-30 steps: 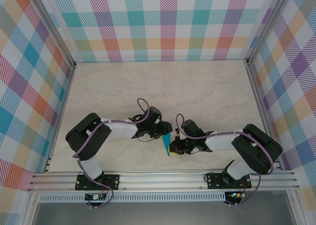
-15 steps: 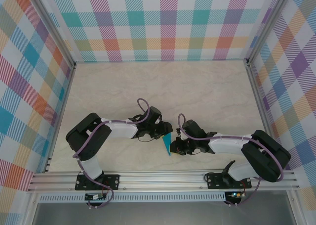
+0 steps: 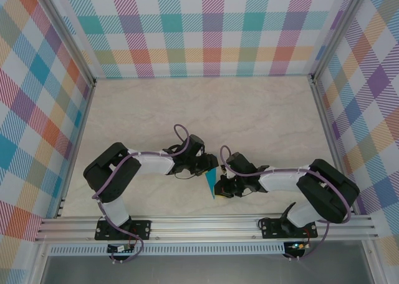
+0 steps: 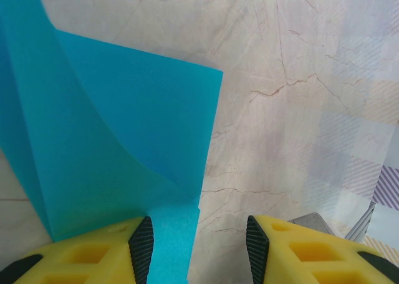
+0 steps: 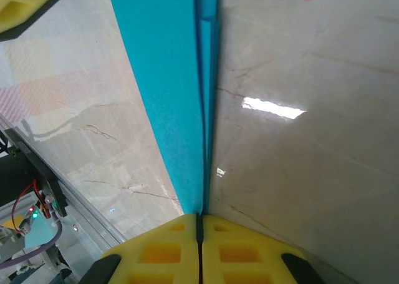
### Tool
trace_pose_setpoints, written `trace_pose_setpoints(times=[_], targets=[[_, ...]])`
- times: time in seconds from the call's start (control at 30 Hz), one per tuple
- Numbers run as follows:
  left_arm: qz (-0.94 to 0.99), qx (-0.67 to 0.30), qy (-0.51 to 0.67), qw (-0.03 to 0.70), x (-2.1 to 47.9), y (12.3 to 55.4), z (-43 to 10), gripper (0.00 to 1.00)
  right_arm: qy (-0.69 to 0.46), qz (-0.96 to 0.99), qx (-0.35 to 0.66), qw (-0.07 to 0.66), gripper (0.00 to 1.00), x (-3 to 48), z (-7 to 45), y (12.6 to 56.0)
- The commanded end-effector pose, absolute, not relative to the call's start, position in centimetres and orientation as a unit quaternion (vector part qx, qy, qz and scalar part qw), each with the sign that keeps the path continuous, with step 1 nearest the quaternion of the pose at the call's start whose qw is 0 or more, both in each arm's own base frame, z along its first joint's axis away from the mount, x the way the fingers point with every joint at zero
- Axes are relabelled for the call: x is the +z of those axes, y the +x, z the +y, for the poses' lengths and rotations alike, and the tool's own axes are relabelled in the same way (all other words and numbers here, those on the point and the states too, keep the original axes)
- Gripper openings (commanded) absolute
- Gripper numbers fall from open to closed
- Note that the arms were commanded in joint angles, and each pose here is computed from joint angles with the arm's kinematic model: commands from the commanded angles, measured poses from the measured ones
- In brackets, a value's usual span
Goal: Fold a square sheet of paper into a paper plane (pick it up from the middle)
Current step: Fold the wing for the fifth time at the center of the table.
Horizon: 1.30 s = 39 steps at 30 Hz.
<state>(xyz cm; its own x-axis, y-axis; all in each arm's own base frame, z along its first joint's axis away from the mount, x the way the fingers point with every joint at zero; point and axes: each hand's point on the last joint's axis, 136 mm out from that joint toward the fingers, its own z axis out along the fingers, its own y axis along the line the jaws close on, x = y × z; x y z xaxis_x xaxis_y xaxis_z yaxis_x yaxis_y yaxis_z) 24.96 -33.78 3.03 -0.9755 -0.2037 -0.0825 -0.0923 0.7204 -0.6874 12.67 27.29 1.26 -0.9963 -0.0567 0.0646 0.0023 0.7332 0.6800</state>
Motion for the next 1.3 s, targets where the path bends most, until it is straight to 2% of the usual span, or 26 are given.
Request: trace_pose_setpoints(times=[0.0, 0.17, 0.3, 0.57, 0.73, 0.9, 1.03, 1.27], targets=[[0.947, -0.305, -0.096, 0.039, -0.6, 23.1, -32.0, 0.47, 0.024, -0.954, -0.286, 0.088, 0.07, -1.7, 25.0, 9.6], [0.947, -0.302, -0.099, 0.037, -0.8, 23.0, -31.9, 0.47, 0.017, -0.961, -0.267, 0.071, 0.13, -1.5, 24.0, 9.6], [0.947, -0.303, -0.096, 0.036, -0.7, 23.0, -32.0, 0.47, 0.022, -0.951, -0.306, 0.026, 0.14, 1.0, 25.3, 11.1], [0.948, -0.303, -0.091, 0.035, -0.6, 23.0, -32.1, 0.47, -0.005, -0.93, -0.362, -0.066, 0.12, 5.7, 26.1, 13.8], [0.948, -0.304, -0.088, 0.031, -0.6, 22.8, -32.2, 0.47, -0.039, -0.899, -0.429, -0.084, 0.08, 6.8, 27.8, 14.9], [0.948, -0.303, -0.087, 0.032, -0.7, 22.8, -32.1, 0.47, -0.058, -0.879, -0.467, -0.076, 0.08, 6.7, 29.5, 15.7], [0.948, -0.304, -0.088, 0.031, -0.8, 22.8, -32.2, 0.47, -0.064, -0.887, -0.455, -0.055, 0.08, 5.1, 29.5, 15.4], [0.949, -0.301, -0.089, 0.031, -0.9, 22.8, -32.1, 0.47, -0.053, -0.915, -0.399, 0.024, 0.07, 0.3, 27.4, 11.6]])
